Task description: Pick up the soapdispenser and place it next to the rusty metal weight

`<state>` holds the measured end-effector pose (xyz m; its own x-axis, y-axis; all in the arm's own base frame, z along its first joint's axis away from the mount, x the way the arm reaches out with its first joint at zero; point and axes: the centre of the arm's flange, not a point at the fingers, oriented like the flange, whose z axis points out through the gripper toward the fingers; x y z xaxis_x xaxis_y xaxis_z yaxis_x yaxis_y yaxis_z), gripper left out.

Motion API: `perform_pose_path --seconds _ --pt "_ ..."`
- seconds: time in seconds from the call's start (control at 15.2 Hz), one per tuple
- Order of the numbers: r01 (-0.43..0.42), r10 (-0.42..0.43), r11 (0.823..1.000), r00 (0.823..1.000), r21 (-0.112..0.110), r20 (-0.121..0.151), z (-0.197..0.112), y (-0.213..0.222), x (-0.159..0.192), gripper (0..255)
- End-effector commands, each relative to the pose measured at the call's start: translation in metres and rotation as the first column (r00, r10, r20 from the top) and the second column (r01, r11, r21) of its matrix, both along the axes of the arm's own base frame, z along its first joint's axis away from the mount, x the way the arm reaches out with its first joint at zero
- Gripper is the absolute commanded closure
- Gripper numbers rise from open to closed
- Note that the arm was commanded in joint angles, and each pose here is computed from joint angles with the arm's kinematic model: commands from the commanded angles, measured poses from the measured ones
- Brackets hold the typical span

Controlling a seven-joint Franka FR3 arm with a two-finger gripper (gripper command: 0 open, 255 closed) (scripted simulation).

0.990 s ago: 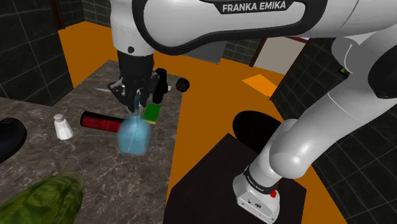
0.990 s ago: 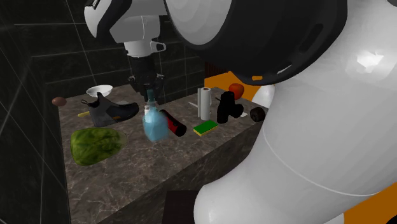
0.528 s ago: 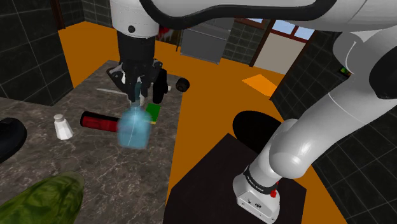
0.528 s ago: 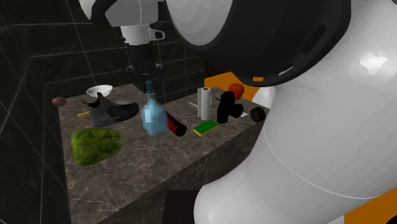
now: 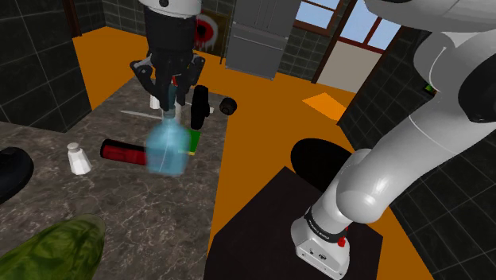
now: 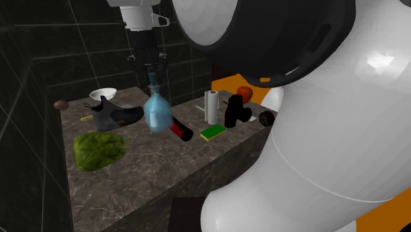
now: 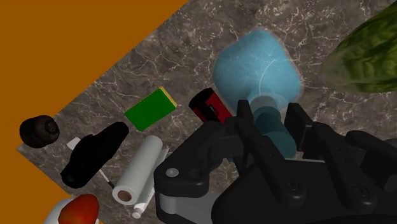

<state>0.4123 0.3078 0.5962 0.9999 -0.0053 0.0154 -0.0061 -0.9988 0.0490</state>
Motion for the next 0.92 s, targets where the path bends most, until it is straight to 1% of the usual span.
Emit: perform_pose_path --seconds 0.0,0.86 --pt "0.0 0.0 1.0 1.0 0.0 0.0 0.011 0.0 -0.001 255" --pt "0.0 0.0 1.0 1.0 0.0 0.0 0.079 0.0 -0.001 255"
